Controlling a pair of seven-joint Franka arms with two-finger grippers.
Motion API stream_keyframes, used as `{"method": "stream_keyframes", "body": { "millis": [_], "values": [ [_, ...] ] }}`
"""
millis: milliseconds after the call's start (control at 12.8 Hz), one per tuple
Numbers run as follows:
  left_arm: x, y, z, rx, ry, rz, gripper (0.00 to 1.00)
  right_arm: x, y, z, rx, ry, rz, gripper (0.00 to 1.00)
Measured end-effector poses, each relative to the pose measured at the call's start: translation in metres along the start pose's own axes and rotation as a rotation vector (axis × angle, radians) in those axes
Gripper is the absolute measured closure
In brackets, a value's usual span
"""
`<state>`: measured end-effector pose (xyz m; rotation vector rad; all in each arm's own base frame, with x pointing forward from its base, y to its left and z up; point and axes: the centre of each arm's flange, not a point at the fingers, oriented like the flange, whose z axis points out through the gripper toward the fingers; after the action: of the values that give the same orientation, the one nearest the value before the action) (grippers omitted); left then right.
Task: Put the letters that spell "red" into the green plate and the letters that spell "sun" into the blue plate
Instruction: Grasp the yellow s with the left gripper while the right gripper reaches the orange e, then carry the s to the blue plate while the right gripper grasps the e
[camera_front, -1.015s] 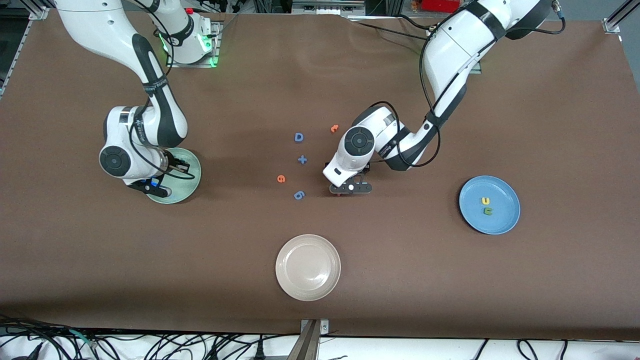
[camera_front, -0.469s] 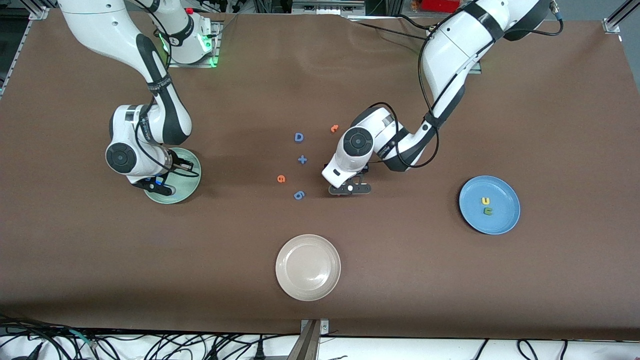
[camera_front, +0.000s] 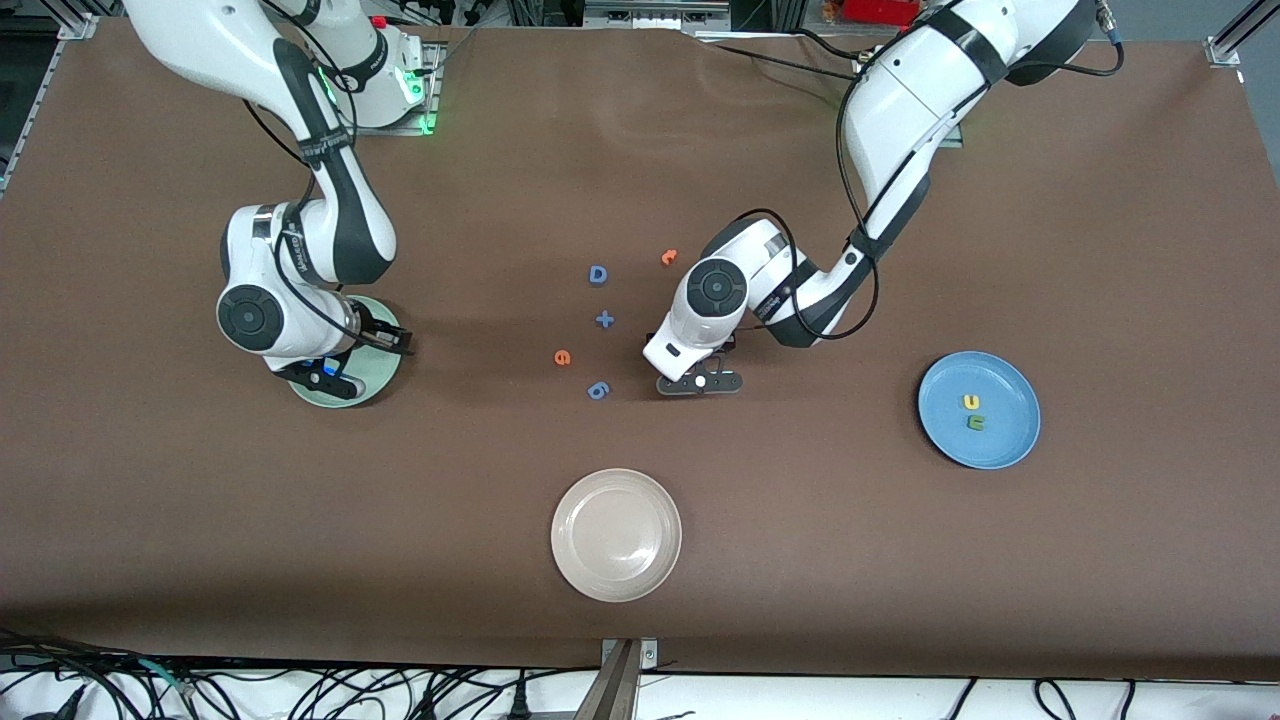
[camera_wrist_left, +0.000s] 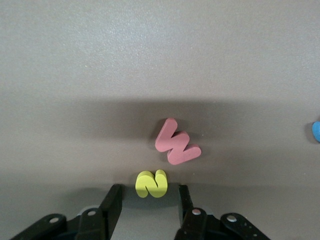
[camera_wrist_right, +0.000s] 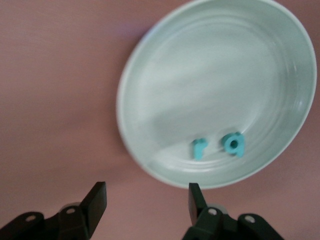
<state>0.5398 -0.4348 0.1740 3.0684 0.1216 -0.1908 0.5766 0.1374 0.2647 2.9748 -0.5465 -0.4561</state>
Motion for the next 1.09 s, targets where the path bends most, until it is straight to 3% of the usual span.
{"method": "stream_keyframes", "body": {
  "millis": [234,390,547,859,1093],
  "values": [
    [0.001,-0.001,0.003,0.016,0.009,-0.014,0.49,-0.017,-0.045,-0.042,0.039,0.031,0.109,0.01],
    [0.002,0.001,0.001,0.022,0.022,-0.022,0.67,-0.027,-0.068,-0.047,0.053,0.037,0.174,0.0],
    [0.002,0.002,-0.001,0.022,0.026,-0.035,0.72,-0.03,-0.086,-0.043,0.06,0.035,0.233,0.0],
    [0.007,0.0,-0.003,0.021,0.036,-0.053,0.72,-0.031,-0.125,-0.021,0.176,-0.012,0.328,0.0],
    [0.036,-0.018,-0.025,0.026,0.049,-0.095,0.72,-0.044,-0.162,0.007,0.206,0.023,0.348,0.0]
  ]
}}
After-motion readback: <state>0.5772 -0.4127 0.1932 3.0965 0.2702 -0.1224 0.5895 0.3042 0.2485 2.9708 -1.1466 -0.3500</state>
